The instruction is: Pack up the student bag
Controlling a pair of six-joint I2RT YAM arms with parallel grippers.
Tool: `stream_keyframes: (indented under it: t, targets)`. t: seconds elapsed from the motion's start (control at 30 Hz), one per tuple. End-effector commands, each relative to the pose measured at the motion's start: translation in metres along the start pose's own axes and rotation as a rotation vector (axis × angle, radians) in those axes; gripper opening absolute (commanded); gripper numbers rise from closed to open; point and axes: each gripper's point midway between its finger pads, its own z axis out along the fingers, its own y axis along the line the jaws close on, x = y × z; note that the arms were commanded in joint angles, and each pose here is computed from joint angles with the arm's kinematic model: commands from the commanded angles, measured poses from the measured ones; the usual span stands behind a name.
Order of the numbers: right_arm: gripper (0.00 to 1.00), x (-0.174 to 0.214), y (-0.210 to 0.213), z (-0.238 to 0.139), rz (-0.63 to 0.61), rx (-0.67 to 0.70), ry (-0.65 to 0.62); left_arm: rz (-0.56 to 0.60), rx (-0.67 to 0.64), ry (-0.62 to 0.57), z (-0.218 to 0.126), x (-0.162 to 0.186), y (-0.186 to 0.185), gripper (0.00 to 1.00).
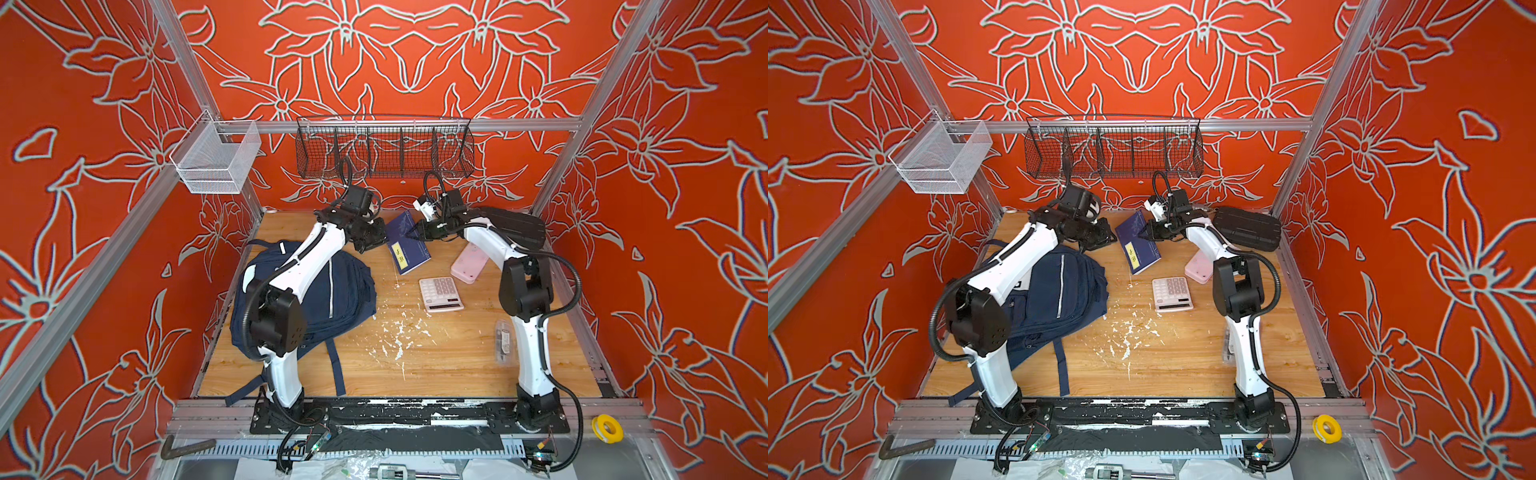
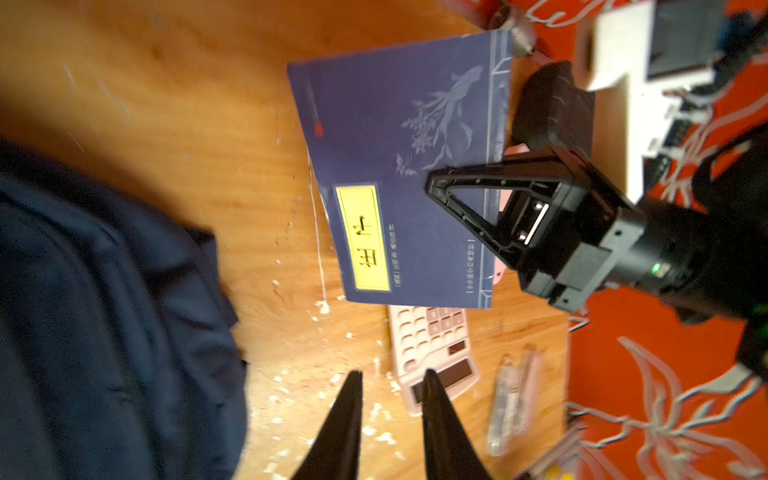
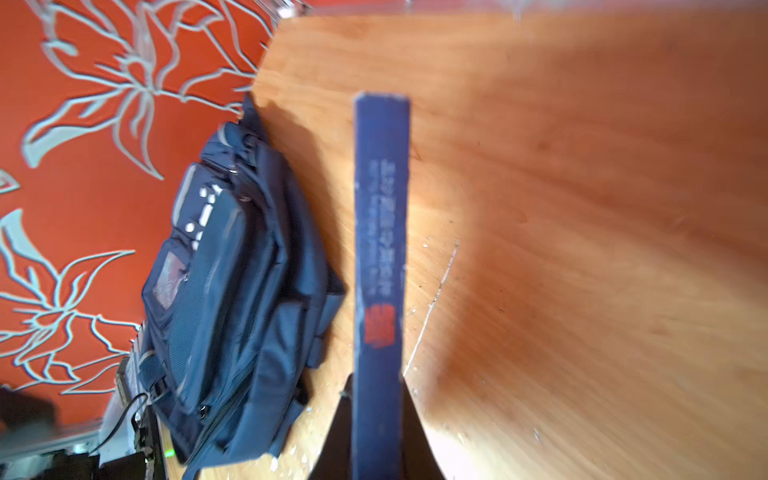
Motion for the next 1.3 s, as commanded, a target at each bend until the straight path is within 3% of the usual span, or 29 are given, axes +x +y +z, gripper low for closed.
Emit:
stream_keyframes:
  t: [0.0,0.3,0.53,0.8,1.27]
  targets:
    - [0.00,-0.018,0.051,-0.044,-0.181,-0.063,-0.061,0.219,-0.042,-0.116,-0.034,-0.021,-0.005,0.45]
    - [0.00,0.017,0.100,-0.096,-0.426,-0.115,-0.019,0.803,-0.054,-0.269,-0.087,-0.030,-0.026,0.75]
    - [0.00,0.047,0.128,-0.117,-0.600,-0.175,-0.003,1.165,0.225,-0.307,-0.112,0.018,-0.064,0.80]
    - [0.00,0.070,0.155,-0.122,-0.742,-0.282,-0.003,1.251,0.408,-0.271,-0.101,0.046,-0.076,0.81]
    - [0.00,0.087,0.179,-0.126,-0.847,-0.420,-0.011,1.225,0.474,-0.181,-0.079,0.061,-0.070,0.71]
